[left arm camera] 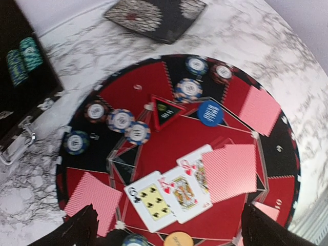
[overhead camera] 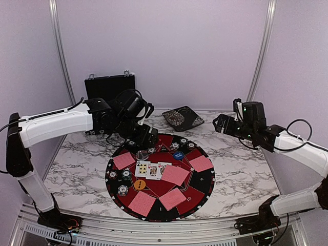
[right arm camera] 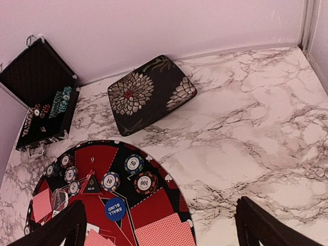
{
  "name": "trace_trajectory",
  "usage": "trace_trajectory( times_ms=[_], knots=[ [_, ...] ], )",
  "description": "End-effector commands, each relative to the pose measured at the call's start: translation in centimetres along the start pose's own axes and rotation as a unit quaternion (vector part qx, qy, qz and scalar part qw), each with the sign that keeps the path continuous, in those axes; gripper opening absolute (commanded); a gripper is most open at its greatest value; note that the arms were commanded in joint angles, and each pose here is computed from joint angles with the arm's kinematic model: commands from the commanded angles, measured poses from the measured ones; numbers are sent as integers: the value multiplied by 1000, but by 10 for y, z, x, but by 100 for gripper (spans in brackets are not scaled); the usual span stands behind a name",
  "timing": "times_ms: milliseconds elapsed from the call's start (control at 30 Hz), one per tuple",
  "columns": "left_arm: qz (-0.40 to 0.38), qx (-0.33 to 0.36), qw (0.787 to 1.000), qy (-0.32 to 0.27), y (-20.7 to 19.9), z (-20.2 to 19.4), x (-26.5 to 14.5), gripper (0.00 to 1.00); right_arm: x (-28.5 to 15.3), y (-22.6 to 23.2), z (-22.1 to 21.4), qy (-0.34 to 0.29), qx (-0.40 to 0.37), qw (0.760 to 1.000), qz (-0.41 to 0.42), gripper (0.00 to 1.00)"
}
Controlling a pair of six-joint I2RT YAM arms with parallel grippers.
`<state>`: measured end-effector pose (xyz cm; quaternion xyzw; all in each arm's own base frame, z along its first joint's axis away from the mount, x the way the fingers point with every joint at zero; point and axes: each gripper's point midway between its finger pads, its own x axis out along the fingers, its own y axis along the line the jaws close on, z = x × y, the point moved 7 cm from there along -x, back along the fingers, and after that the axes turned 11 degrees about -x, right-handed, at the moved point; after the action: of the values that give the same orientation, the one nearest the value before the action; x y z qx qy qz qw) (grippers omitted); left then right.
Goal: Distribute texas hold em gaming equipment
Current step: Reset both arms
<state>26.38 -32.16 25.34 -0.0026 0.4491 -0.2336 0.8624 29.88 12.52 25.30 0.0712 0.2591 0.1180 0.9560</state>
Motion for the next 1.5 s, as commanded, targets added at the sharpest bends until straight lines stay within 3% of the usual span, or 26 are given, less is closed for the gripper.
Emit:
trace_trajectory(
  times_ms=[0, 267, 500, 833, 1467],
  knots=[
    [46, -87, 993, -65, 63, 23, -11, 99, -15, -5, 34, -62, -11, 997, -42, 98],
    [118, -186, 962, -164, 168, 39, -43, 99, -15, -7, 53, -97, -28, 992, -71, 98],
    [134, -218, 942, -216, 208, 29, -62, 99, -13, -8, 65, -111, -35, 989, -95, 98],
    [125, -222, 935, -245, 218, 25, -75, 99, -10, -9, 68, -102, -39, 988, -108, 98],
    [106, -223, 937, -248, 218, 26, -73, 99, -20, -12, 70, -102, -53, 986, -121, 98]
  ],
)
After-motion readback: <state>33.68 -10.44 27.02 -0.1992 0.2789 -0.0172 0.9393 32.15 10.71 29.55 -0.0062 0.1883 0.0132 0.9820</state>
